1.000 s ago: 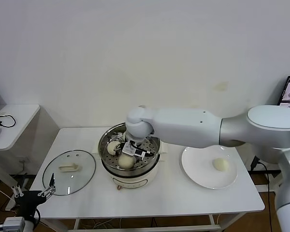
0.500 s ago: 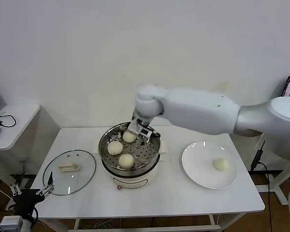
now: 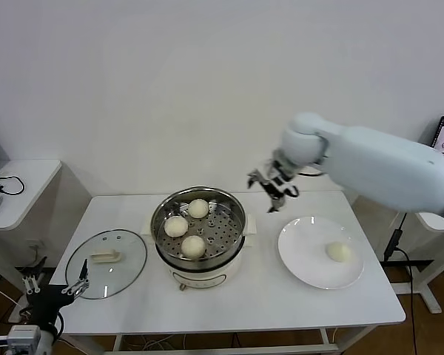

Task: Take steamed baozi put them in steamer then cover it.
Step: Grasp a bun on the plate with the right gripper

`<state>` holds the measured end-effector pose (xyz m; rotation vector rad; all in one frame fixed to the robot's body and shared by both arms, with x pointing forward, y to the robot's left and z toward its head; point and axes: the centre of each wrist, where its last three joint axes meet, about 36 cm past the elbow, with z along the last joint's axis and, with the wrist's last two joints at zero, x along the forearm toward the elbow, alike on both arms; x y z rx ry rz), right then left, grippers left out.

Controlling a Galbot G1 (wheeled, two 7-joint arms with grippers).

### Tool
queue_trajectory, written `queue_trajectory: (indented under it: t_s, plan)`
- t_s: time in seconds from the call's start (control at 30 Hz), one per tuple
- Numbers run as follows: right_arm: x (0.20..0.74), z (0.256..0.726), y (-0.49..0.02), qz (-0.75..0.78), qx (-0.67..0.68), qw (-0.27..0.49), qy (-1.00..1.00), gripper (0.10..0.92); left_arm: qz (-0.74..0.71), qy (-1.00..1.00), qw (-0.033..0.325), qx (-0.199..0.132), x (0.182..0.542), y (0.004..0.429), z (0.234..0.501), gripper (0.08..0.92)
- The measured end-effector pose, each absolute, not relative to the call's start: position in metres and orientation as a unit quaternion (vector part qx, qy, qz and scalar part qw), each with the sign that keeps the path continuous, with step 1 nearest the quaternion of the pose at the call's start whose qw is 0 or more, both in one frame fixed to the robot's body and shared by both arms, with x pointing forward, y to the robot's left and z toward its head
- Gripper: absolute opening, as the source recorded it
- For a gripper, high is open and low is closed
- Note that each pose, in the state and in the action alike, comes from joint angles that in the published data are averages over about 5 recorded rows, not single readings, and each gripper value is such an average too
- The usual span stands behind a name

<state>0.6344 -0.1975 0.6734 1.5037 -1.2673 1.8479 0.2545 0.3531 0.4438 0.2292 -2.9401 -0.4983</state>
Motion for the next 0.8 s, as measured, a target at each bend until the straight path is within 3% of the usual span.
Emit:
queue_trajectory:
  t_s: [0.37,0.8]
  plan:
    - [0.615,0.608,-0.322,0.602,0.501,0.328,-0.528,0.823,-0.170,-0.979,0.086,0.069,0.253,0.348,0.436,0.823]
    - [0.610,0.536,-0.390,0.575,0.467,0.398,-0.541,0.823,-0.176,-0.977,0.097,0.073,0.247,0.350,0.432,0.823]
